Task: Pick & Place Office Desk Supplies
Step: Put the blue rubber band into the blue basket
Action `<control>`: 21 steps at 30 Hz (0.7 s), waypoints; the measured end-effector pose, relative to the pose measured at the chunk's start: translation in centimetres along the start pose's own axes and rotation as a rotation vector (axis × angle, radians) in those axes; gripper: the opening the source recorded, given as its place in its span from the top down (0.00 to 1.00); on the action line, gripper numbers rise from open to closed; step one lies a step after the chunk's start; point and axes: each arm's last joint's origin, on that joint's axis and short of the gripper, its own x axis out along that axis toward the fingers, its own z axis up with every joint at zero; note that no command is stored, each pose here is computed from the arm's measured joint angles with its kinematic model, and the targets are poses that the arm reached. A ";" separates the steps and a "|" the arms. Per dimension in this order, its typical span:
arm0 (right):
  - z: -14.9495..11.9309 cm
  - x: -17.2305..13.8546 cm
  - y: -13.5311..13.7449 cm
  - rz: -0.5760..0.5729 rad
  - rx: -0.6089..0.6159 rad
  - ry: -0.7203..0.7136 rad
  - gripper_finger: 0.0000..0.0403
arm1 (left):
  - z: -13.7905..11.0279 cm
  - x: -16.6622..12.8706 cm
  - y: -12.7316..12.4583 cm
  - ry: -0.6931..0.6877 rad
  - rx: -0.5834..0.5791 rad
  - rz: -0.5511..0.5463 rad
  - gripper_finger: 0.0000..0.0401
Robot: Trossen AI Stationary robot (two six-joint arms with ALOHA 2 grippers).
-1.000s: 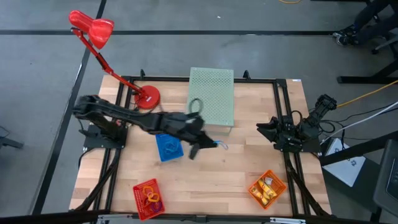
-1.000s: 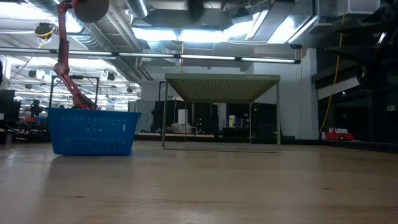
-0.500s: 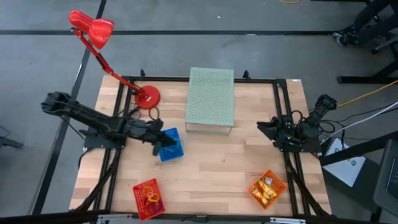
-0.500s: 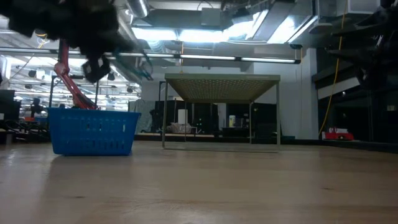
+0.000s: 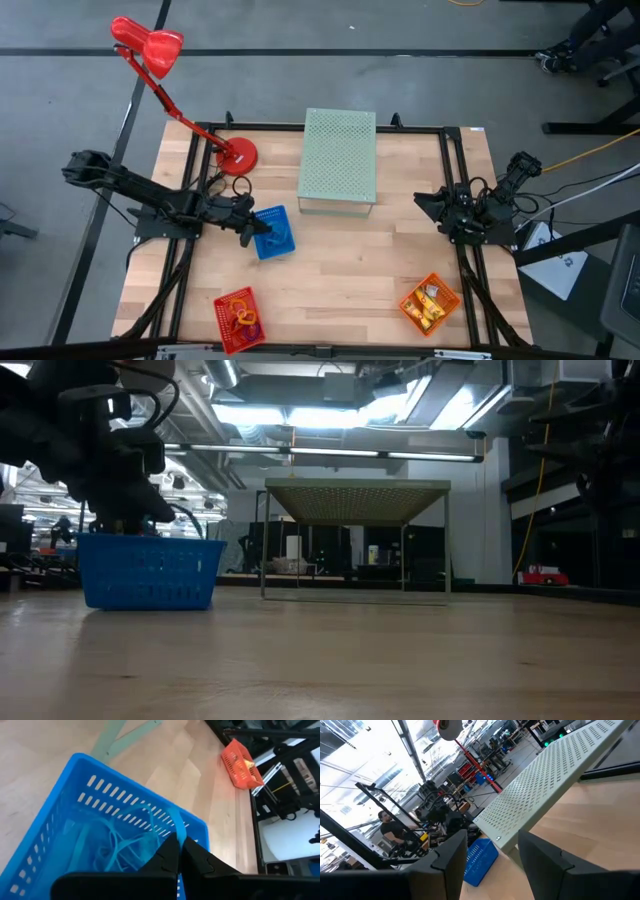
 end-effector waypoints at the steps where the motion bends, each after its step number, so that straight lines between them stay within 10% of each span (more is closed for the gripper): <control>1: 0.0 0.0 0.0 0.000 0.000 0.000 0.56 | 0.0 0.0 0.0 -0.004 -0.002 -0.005 0.99; 21: 0.0 0.0 0.0 -0.004 0.049 -0.003 0.56 | 0.2 0.0 0.0 -0.038 -0.233 0.012 0.94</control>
